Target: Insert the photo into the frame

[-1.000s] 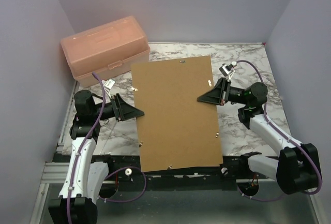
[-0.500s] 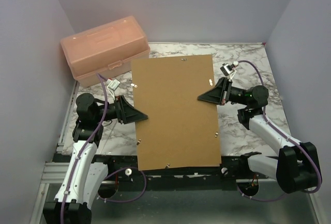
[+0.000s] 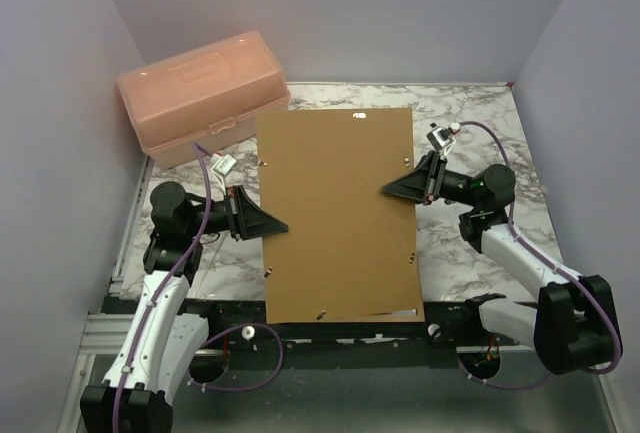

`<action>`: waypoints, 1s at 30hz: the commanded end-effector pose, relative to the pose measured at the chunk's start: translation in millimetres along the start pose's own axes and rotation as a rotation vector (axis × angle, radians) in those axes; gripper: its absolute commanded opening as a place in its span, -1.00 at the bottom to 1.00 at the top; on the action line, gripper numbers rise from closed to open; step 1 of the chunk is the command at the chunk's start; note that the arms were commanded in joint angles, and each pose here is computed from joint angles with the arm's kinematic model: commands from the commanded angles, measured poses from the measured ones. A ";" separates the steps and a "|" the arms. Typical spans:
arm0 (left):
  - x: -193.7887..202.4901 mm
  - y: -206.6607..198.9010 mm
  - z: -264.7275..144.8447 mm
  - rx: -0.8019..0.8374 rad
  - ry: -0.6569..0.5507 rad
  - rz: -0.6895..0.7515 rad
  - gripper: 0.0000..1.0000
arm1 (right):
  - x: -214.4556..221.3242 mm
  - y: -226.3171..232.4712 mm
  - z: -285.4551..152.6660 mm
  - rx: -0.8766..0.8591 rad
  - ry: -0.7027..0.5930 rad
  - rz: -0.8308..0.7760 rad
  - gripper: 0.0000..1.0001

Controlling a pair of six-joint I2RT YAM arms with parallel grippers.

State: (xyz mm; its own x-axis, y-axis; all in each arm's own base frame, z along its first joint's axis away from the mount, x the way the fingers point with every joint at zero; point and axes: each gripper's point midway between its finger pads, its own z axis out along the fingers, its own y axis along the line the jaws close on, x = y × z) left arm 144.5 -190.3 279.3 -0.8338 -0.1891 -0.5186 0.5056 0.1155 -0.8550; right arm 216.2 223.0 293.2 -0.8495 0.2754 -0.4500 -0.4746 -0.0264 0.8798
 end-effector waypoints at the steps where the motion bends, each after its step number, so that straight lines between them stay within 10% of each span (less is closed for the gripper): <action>1: -8.8 10.0 3.1 -0.023 -0.045 0.021 -1.00 | -2.6 -16.2 -2.0 0.071 -0.033 -0.006 -0.16; 9: -14.0 26.7 5.7 -0.052 -0.075 -0.013 -1.00 | 8.0 -68.4 -21.4 0.367 -0.065 -0.037 0.76; 30: -13.7 78.5 9.7 -0.113 -0.088 -0.112 -1.00 | 33.1 -165.3 -106.2 0.874 -0.139 0.151 0.85</action>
State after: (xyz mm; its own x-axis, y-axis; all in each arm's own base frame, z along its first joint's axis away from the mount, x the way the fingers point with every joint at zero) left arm 189.7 -189.2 221.2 -0.8874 -0.2803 -0.3661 0.3232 0.1883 -0.9274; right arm 244.1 147.6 128.9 -0.8302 0.4365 -0.3467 -0.0068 0.6140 0.7893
